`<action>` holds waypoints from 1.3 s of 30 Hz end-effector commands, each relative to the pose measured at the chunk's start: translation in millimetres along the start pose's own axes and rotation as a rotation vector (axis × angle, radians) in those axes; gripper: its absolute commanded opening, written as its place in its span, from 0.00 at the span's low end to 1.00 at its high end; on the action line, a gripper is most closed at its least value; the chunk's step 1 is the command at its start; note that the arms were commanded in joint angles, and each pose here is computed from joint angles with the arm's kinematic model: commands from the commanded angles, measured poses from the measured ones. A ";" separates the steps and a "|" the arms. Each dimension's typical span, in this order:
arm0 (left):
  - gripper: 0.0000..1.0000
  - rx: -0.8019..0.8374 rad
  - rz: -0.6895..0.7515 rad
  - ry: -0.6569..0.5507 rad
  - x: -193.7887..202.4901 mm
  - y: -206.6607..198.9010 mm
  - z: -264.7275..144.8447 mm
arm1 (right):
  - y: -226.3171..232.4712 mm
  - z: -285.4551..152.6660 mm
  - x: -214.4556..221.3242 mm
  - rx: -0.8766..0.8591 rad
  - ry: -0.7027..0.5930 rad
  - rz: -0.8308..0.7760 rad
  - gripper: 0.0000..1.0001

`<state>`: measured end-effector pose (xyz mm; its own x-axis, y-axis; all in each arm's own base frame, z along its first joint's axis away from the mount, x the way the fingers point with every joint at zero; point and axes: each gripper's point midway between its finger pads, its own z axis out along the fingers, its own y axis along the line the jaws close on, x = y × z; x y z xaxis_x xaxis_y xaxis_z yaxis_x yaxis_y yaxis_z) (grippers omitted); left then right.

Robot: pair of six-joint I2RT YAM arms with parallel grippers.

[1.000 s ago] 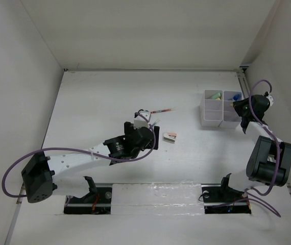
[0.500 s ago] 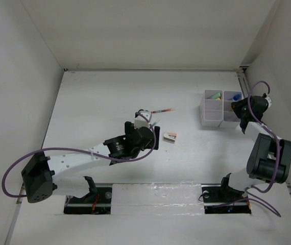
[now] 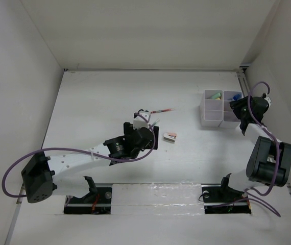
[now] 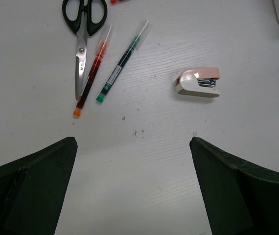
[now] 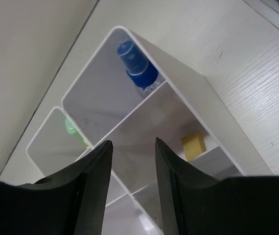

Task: Sort the stationery into containers
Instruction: Place the stationery in the storage box, then pick up the pen from the center of the board.

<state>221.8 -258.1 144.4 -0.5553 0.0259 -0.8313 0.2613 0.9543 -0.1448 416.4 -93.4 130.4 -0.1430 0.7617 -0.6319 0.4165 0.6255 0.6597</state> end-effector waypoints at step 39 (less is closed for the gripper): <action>0.82 0.179 0.250 0.138 -2.3 -16.6 135.9 | 180.1 -205.3 82.6 -0.695 0.140 -0.312 0.69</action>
<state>312.1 -306.0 58.4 -0.5757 0.3392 -0.7440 0.5145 0.8575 -0.0072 302.0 113.7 272.6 -0.3145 0.5336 -0.7851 -0.2835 0.7365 0.6141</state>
